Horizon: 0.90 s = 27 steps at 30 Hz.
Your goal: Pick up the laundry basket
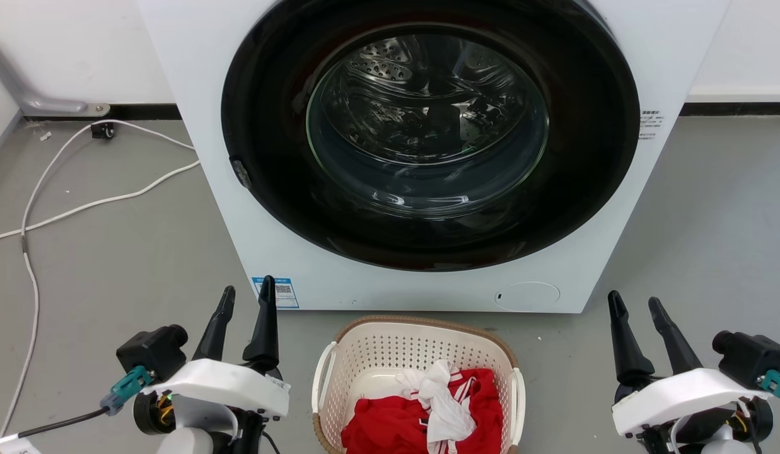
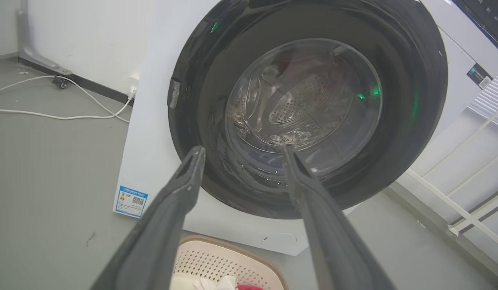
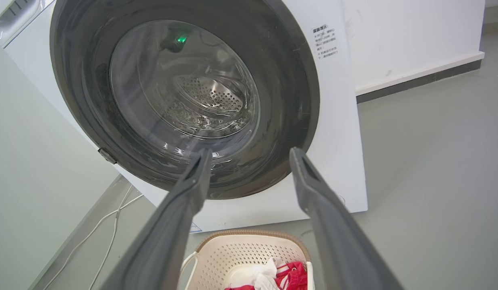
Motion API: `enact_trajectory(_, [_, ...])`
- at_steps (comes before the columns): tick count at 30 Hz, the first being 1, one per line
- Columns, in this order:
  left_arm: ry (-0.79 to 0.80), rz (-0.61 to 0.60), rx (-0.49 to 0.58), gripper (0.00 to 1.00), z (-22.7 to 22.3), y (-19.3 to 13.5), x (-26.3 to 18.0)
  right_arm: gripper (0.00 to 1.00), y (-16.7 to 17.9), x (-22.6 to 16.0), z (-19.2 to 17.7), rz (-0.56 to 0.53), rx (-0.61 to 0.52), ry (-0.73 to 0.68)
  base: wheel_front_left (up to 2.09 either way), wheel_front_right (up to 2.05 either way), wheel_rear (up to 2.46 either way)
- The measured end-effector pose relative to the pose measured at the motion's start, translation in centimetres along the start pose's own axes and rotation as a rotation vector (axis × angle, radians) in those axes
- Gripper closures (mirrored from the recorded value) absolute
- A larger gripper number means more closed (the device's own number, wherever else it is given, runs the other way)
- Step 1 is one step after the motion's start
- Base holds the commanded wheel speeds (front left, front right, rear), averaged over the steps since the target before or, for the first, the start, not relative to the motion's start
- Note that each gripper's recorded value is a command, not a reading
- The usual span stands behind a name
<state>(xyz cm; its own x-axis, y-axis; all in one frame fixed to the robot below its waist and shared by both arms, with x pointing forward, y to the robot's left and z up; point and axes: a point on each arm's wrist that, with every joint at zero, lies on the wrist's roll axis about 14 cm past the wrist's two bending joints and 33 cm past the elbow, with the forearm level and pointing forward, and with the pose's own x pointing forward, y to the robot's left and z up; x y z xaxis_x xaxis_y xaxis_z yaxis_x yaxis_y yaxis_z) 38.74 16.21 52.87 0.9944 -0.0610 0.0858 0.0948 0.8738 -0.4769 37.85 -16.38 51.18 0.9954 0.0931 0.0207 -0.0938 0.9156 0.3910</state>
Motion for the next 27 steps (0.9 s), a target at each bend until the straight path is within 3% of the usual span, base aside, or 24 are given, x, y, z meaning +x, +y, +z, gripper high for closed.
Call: enact_trajectory(27, [-0.027,-0.037,0.266,0.00,0.2,-0.7,0.3,0.00,1.1,-0.1,-0.5,0.047,-0.248,0.024,0.00,0.00,0.00])
